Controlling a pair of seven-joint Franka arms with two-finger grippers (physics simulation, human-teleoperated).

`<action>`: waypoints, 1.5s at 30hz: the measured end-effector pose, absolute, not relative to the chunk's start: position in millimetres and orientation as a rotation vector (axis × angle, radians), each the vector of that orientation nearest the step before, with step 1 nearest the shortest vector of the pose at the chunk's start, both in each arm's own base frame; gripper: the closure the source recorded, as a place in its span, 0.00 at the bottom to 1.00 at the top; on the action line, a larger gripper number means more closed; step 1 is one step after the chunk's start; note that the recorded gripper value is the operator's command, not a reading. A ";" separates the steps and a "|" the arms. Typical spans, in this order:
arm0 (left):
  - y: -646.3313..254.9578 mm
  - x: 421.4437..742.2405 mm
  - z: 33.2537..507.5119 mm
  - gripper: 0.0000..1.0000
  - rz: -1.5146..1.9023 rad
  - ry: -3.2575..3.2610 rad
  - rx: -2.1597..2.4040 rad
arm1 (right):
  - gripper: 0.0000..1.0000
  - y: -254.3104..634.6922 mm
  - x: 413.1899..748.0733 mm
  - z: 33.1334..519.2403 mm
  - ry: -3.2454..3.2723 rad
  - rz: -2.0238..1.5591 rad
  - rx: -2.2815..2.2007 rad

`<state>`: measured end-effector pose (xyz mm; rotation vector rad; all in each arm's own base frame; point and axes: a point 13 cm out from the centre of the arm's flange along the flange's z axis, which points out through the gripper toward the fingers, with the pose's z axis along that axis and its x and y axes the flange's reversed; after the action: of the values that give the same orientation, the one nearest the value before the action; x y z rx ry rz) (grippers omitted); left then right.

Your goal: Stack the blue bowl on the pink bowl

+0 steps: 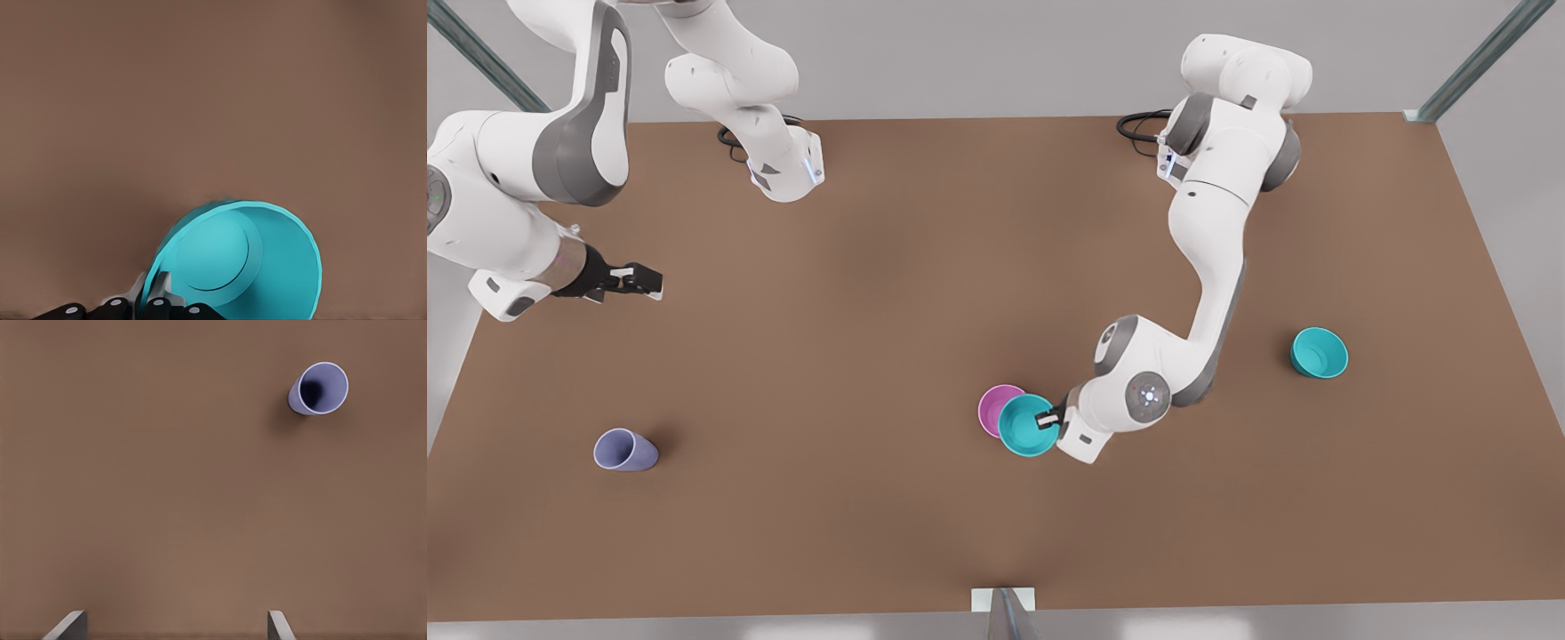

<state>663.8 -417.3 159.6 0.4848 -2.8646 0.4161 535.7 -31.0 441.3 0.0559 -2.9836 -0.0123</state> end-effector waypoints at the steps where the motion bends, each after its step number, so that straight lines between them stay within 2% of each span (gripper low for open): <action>1: -427.3 657.1 158.9 0.79 0.415 -2.858 0.483 | 0.00 -30.4 535.7 441.2 -2.983 -0.012 0.059; 7: -443.5 625.8 134.9 0.79 0.339 -2.805 0.515 | 0.00 -24.5 536.1 441.0 -2.983 -0.011 0.081; 11: -443.4 618.9 127.9 0.79 0.312 -2.784 0.551 | 0.00 -21.7 536.1 440.5 -2.982 -0.011 0.091; 28: -452.5 620.0 130.5 0.79 0.332 -2.756 0.665 | 0.00 -27.1 536.0 439.7 -2.981 -0.013 0.083; 29: -452.6 620.3 130.3 0.70 0.333 -2.755 0.670 | 0.00 -27.0 536.0 439.7 -2.981 -0.013 0.083; 30: -453.0 620.7 130.4 0.18 0.336 -2.755 0.674 | 0.00 -26.8 536.1 439.7 -2.981 -0.013 0.084; 31: -453.6 621.3 130.7 0.00 0.341 -2.755 0.677 | 0.00 -26.5 536.2 439.2 -2.980 -0.012 0.085; 34: -451.1 624.4 133.7 0.00 0.355 -2.754 0.680 | 0.00 -25.5 536.4 438.2 -2.978 -0.012 0.088; 35: -428.6 635.5 148.9 0.00 0.333 -2.771 0.685 | 0.00 -25.1 536.4 438.2 -2.978 -0.012 0.090; 37: -336.2 673.9 235.9 0.00 0.244 -2.868 0.722 | 0.00 -24.4 536.5 438.1 -2.978 -0.012 0.092; 39: -264.3 679.0 317.8 0.00 0.122 -2.948 0.724 | 0.00 -24.0 536.5 438.1 -2.978 -0.012 0.093; 42: -186.2 651.4 425.3 0.00 -0.019 -3.019 0.672 | 0.00 -23.9 536.5 438.1 -2.978 -0.012 0.094; 44: -148.4 599.9 454.2 0.00 -0.157 -3.014 0.622 | 0.00 -24.1 536.5 438.1 -2.978 -0.012 0.093; 45: -132.9 583.9 458.5 0.00 -0.181 -3.002 0.610 | 0.00 -24.3 536.5 438.1 -2.978 -0.012 0.093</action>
<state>583.9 -132.9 458.5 0.6099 -3.0021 -0.1810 536.5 -24.3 438.1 0.0931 -2.9776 -0.0117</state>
